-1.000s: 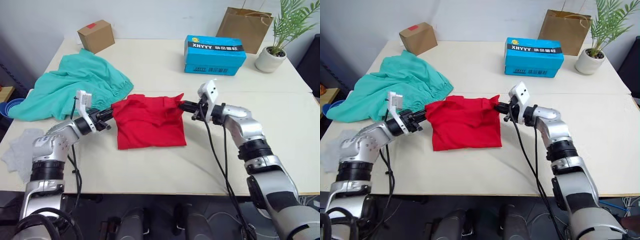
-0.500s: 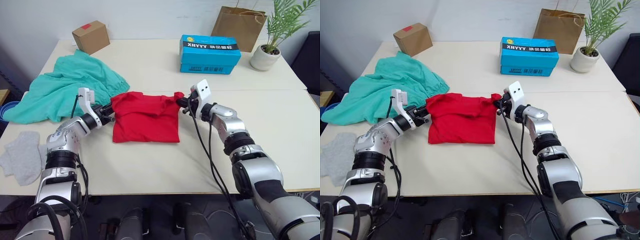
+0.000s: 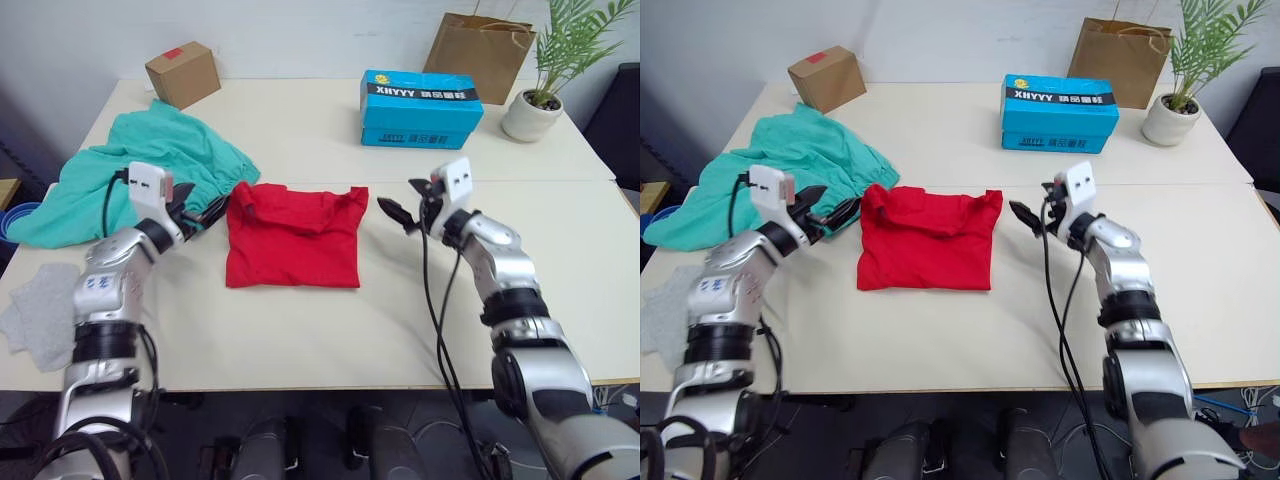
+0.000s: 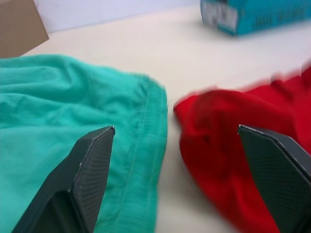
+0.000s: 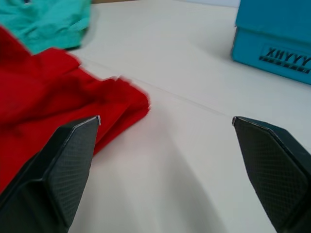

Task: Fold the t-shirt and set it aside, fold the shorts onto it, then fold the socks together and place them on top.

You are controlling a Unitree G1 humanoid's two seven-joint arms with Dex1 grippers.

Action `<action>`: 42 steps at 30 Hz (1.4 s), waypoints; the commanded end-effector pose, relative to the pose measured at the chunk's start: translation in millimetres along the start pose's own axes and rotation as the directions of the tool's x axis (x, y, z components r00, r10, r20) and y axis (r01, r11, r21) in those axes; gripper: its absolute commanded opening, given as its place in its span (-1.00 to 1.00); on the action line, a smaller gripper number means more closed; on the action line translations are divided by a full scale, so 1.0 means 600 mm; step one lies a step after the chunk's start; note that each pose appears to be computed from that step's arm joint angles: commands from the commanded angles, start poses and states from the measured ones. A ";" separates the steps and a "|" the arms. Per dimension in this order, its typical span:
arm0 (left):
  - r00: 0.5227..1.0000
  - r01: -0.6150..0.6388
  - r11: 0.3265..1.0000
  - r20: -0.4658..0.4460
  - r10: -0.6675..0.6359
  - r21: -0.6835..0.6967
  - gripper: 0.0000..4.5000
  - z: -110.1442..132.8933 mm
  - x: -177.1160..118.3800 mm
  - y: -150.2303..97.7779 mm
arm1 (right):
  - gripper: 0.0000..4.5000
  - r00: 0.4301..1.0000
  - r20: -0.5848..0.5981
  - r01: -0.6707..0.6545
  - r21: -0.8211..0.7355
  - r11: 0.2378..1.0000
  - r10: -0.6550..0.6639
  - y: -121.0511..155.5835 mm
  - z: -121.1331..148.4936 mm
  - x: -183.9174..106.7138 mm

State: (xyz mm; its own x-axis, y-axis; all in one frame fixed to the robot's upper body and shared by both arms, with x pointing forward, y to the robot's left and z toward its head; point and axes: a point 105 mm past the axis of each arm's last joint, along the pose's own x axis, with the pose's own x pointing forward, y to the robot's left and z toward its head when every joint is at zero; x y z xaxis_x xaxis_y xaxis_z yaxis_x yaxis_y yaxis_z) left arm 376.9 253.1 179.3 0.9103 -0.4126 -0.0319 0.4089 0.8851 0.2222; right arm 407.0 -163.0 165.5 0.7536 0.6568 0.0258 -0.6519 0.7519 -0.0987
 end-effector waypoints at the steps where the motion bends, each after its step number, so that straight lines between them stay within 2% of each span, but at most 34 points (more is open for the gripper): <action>1: 0.984 0.143 0.969 0.075 -0.161 0.203 0.93 0.033 -0.031 -0.033 | 0.99 0.959 0.062 -0.256 -0.217 0.942 0.275 0.080 0.061 -0.018; 2: 0.954 0.276 0.927 0.047 -0.297 0.255 0.93 0.025 -0.053 -0.064 | 0.99 0.921 0.000 -0.374 -0.274 0.886 0.388 0.122 0.047 -0.031; 4: 0.857 0.503 0.814 -0.047 -0.513 0.291 0.93 0.001 -0.090 -0.118 | 0.99 0.854 -0.090 -0.511 -0.338 0.791 0.513 0.179 0.021 -0.047; 5: 0.824 0.558 0.774 -0.087 -0.560 0.300 0.93 -0.010 -0.098 -0.134 | 0.99 0.841 -0.113 -0.533 -0.347 0.772 0.530 0.195 0.009 -0.048; 6: 0.813 0.576 0.756 -0.119 -0.570 0.311 0.93 -0.018 -0.099 -0.141 | 0.99 0.841 -0.124 -0.533 -0.363 0.764 0.527 0.204 0.000 -0.045; 8: 0.806 0.587 0.740 -0.151 -0.572 0.328 0.93 -0.031 -0.093 -0.151 | 0.99 0.853 -0.139 -0.515 -0.389 0.764 0.504 0.216 -0.019 -0.033; 12: 0.838 0.543 0.743 -0.200 -0.507 0.391 0.93 -0.055 -0.063 -0.150 | 0.99 0.870 -0.177 -0.484 -0.492 0.724 0.461 0.230 -0.047 -0.005; 15: 0.827 0.561 0.718 -0.247 -0.505 0.413 0.93 -0.073 -0.051 -0.154 | 0.99 0.883 -0.194 -0.459 -0.552 0.696 0.428 0.228 -0.061 0.013; 16: 0.827 0.561 0.715 -0.253 -0.502 0.417 1.00 -0.075 -0.046 -0.153 | 0.82 0.886 -0.203 -0.455 -0.559 0.693 0.417 0.224 -0.065 0.017; 18: 0.839 0.544 0.732 -0.256 -0.480 0.410 1.00 -0.076 -0.034 -0.145 | 0.56 0.893 -0.223 -0.444 -0.583 0.681 0.391 0.214 -0.073 0.022; 22: 0.842 0.539 0.714 -0.274 -0.464 0.446 0.63 -0.084 -0.012 -0.143 | -0.03 0.894 -0.237 -0.443 -0.596 0.669 0.381 0.203 -0.080 0.022; 28: 0.843 0.538 0.711 -0.284 -0.457 0.452 -0.22 -0.093 -0.011 -0.139 | -0.98 0.890 -0.237 -0.451 -0.584 0.675 0.389 0.198 -0.082 0.015; 33: 0.830 0.558 0.706 -0.293 -0.475 0.437 -0.96 -0.095 -0.056 -0.138 | -1.00 0.883 -0.266 -0.468 -0.545 0.695 0.386 0.173 -0.077 -0.028; 39: 0.774 0.630 0.657 -0.265 -0.575 0.415 -0.99 -0.087 -0.120 -0.196 | -1.00 0.858 -0.286 -0.514 -0.500 0.697 0.428 0.191 -0.073 -0.089; 42: 0.760 0.648 0.653 -0.274 -0.590 0.391 -0.99 -0.089 -0.149 -0.217 | -1.00 0.845 -0.299 -0.534 -0.482 0.694 0.443 0.205 -0.075 -0.121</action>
State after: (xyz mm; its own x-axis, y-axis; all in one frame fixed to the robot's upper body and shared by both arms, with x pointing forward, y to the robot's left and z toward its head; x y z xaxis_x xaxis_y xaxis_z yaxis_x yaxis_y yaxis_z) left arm 250.2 180.5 91.0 0.4459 -0.7879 -0.4247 0.8466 0.2172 0.4858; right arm 277.9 -109.7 92.6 0.3401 0.8767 -0.3402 -0.8370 0.1173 -0.5345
